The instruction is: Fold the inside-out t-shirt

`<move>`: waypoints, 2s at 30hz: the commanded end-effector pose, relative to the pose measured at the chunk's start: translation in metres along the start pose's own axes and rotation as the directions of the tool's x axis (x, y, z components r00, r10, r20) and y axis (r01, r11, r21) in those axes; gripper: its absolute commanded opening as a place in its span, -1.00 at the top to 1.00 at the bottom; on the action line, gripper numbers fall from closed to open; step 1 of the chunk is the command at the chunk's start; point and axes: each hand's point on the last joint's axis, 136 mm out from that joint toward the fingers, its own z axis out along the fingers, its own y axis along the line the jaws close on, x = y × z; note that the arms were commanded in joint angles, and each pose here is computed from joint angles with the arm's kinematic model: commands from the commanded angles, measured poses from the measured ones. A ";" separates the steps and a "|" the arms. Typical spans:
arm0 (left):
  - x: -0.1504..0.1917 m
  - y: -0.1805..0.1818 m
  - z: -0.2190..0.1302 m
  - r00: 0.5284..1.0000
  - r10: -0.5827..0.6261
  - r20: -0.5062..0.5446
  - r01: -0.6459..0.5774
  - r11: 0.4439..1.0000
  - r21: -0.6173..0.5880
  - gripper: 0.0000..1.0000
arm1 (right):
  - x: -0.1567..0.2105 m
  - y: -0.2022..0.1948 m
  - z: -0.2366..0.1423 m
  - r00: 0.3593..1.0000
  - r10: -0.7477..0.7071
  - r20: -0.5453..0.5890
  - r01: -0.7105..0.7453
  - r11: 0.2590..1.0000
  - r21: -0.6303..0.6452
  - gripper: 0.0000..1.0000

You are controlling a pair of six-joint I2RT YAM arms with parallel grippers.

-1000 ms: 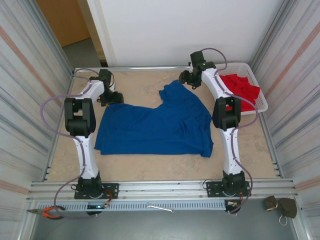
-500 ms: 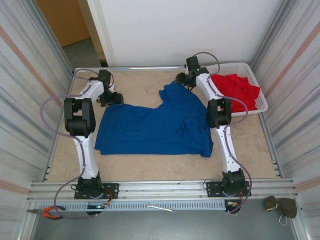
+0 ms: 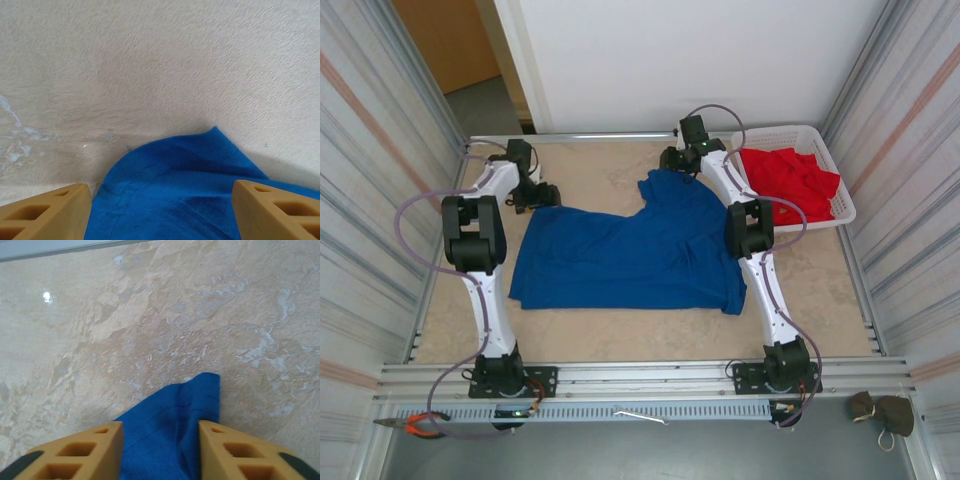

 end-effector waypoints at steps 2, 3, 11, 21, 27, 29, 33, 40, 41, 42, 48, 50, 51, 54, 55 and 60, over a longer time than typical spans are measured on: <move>-0.008 -0.005 -0.006 1.000 0.008 0.011 -0.009 1.000 0.028 -0.49 | 0.002 -0.004 0.002 1.000 0.004 -0.016 -0.004 1.000 -0.016 0.55; -0.008 -0.006 -0.005 1.000 0.009 0.010 -0.009 0.999 0.033 -0.49 | 0.002 -0.004 0.001 1.000 0.007 -0.019 -0.007 1.000 -0.017 0.69; -0.008 -0.006 0.002 0.999 0.041 -0.002 -0.041 0.999 0.028 -0.51 | -0.011 -0.004 -0.018 0.999 0.039 0.003 -0.039 0.998 -0.049 1.00; 0.004 -0.019 0.021 0.993 0.108 -0.051 -0.107 0.994 0.012 -0.45 | -0.035 0.009 -0.052 0.997 0.062 0.044 -0.056 0.992 -0.117 1.00; 0.000 -0.026 0.016 0.994 0.104 -0.028 -0.103 0.994 0.037 0.64 | -0.045 0.013 -0.073 0.995 0.071 0.076 -0.060 0.989 -0.136 1.00; -0.003 -0.028 0.010 0.995 0.097 -0.011 -0.096 0.995 0.041 1.00 | -0.049 0.016 -0.080 0.994 0.071 0.085 -0.058 0.988 -0.145 1.00; -0.012 -0.030 -0.011 0.997 0.065 0.048 -0.068 0.997 0.047 1.00 | -0.054 0.020 -0.097 0.992 0.075 0.100 -0.059 0.986 -0.156 1.00; -0.020 -0.037 -0.059 0.984 -0.017 0.176 -0.006 0.991 0.130 1.00 | -0.059 0.030 -0.149 0.982 0.118 0.147 -0.086 0.974 -0.210 1.00; -0.018 -0.039 -0.061 0.984 -0.025 0.178 -0.001 0.989 0.145 1.00 | -0.056 0.031 -0.156 0.981 0.122 0.150 -0.089 0.973 -0.213 1.00; -0.016 -0.039 -0.064 0.983 -0.035 0.182 0.006 0.988 0.157 1.00 | -0.055 0.032 -0.166 0.978 0.129 0.162 -0.092 0.972 -0.219 1.00; -0.001 -0.030 -0.068 0.979 -0.091 0.184 0.058 0.983 0.176 1.00 | -0.027 0.035 -0.213 0.971 0.160 0.180 -0.115 0.964 -0.238 1.00; 0.000 -0.023 -0.070 0.974 -0.127 0.190 0.088 0.976 0.199 1.00 | -0.018 0.035 -0.228 0.967 0.168 0.192 -0.120 0.963 -0.240 1.00; 0.001 -0.020 -0.070 0.971 -0.145 0.190 0.104 0.972 0.211 1.00 | -0.013 0.037 -0.238 0.965 0.172 0.199 -0.122 0.962 -0.243 1.00; 0.004 -0.015 -0.070 0.967 -0.194 0.166 0.147 0.955 0.259 1.00 | 0.004 0.039 -0.261 0.960 0.181 0.215 -0.125 0.961 -0.246 1.00; 0.005 -0.015 -0.070 0.966 -0.201 0.161 0.153 0.951 0.269 1.00 | 0.010 0.040 -0.267 0.959 0.183 0.216 -0.128 0.960 -0.247 1.00; 0.008 -0.012 -0.081 0.954 -0.247 0.171 0.185 0.932 0.313 1.00 | 0.042 0.049 -0.299 0.958 0.180 0.222 -0.123 0.961 -0.249 1.00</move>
